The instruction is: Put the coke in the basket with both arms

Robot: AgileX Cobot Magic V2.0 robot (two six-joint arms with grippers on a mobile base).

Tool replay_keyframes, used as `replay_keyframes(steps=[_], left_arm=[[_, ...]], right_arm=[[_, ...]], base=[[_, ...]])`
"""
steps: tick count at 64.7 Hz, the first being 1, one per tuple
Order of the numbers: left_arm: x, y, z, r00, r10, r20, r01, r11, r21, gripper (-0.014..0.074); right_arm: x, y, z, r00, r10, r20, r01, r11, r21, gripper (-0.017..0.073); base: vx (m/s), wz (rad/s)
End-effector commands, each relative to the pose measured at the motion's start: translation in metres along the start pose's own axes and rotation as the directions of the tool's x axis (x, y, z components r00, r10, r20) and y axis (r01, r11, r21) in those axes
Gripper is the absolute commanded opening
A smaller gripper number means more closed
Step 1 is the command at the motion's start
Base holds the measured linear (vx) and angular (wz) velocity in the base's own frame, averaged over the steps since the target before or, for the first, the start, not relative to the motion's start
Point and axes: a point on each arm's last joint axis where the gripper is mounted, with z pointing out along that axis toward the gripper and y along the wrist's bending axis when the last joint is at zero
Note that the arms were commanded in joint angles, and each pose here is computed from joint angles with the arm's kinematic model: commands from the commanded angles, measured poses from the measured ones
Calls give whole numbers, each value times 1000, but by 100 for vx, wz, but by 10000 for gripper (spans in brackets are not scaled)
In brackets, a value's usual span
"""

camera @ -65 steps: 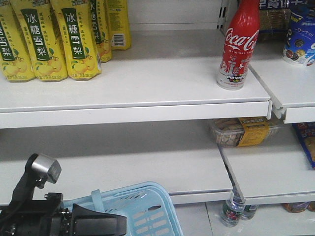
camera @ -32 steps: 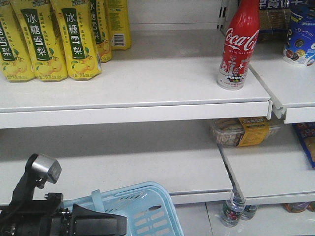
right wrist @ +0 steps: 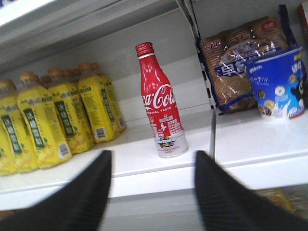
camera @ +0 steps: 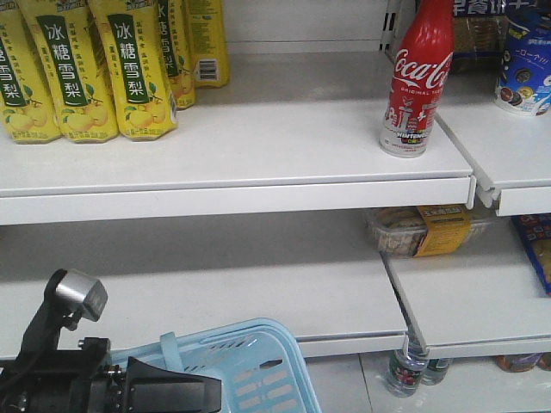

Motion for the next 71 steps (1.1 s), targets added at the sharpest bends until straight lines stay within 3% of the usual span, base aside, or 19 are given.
replay_keyframes(steps=[1, 9, 20, 27, 44, 50, 61, 71], left_arm=[[1, -29, -3, 999, 30, -34, -21, 970, 240, -7], [1, -29, -3, 999, 30, -34, -21, 970, 240, -7], [1, -29, -3, 999, 30, -34, -21, 970, 240, -7], [1, -29, -3, 999, 30, -34, -21, 970, 240, -7], [1, -29, -3, 999, 30, -34, -21, 970, 240, -7], [1, -29, -3, 999, 30, -34, -21, 970, 240, -7], [1, -29, -3, 999, 30, -34, -21, 970, 240, -7], [1, -29, -3, 999, 30, -34, -21, 970, 240, -7]], right_arm=[[-19, 3, 11, 996, -80, 40, 79, 997, 12, 589], [-27, 3, 32, 985, -174, -15, 174, 984, 28, 725], [-45, 7, 70, 950, -294, -103, 296, 955, 2, 720], [-56, 12, 98, 926, -348, -144, 345, 937, -48, 703], [-70, 15, 163, 910, -385, -152, 370, 922, -119, 666], [-70, 13, 188, 919, -358, -164, 339, 932, -132, 664], [-71, 10, 230, 915, -368, -165, 346, 926, -152, 659], [-67, 5, 268, 920, -348, -179, 323, 934, -155, 654]], base=[[0, 0], [0, 0], [0, 0], [0, 0], [0, 0], [0, 0], [0, 0], [0, 0]])
